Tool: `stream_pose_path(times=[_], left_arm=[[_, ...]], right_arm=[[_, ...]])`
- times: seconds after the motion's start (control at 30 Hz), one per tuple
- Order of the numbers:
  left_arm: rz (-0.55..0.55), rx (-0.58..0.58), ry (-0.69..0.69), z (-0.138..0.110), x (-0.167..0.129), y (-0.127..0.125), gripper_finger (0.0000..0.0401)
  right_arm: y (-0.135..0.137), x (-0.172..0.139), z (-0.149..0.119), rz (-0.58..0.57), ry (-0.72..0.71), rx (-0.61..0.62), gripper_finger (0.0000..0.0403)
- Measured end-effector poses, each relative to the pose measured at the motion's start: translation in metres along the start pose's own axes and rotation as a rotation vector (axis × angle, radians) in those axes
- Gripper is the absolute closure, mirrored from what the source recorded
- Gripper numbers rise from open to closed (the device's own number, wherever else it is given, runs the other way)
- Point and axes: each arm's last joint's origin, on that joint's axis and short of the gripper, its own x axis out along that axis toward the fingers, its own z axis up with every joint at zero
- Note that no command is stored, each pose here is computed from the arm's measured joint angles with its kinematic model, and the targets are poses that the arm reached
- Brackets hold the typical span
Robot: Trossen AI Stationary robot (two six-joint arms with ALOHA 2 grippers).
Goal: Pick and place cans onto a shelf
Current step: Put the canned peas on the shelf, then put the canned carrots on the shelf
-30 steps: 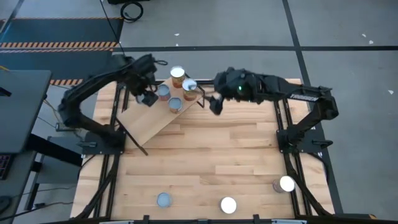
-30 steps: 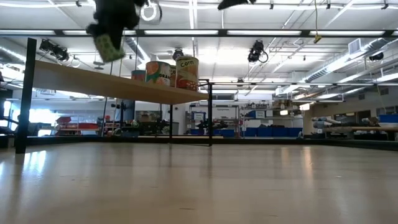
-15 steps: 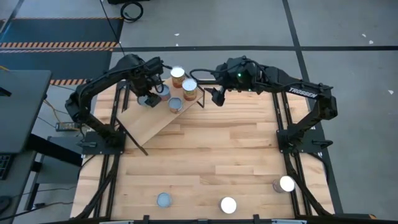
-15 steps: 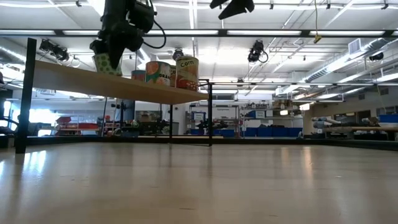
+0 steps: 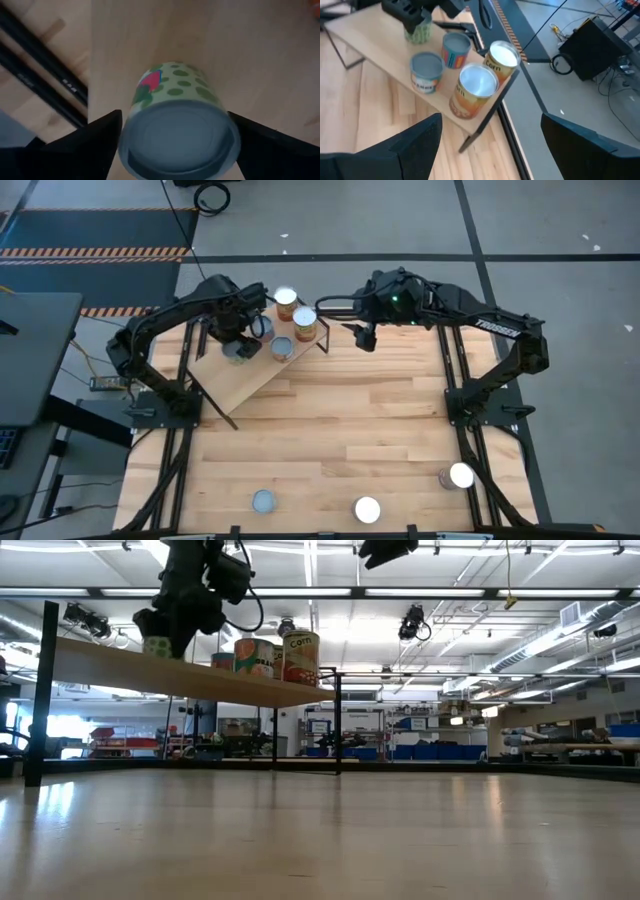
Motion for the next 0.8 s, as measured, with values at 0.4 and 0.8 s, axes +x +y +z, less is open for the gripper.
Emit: stream_pose_path(times=[0.4,0.8], left_arm=[[0.006,-0.093,-0.183,0.000,-0.040,-0.009,0.0051],[-0.190,0.157,-0.370,-0.074,-0.096,-0.063,0.0053]], right_arm=[[-0.002,-0.008,-0.006,0.044,0.034,-0.044,0.0055],[0.002,-0.009,-0.015,0.131,0.114,-0.061,0.0055]])
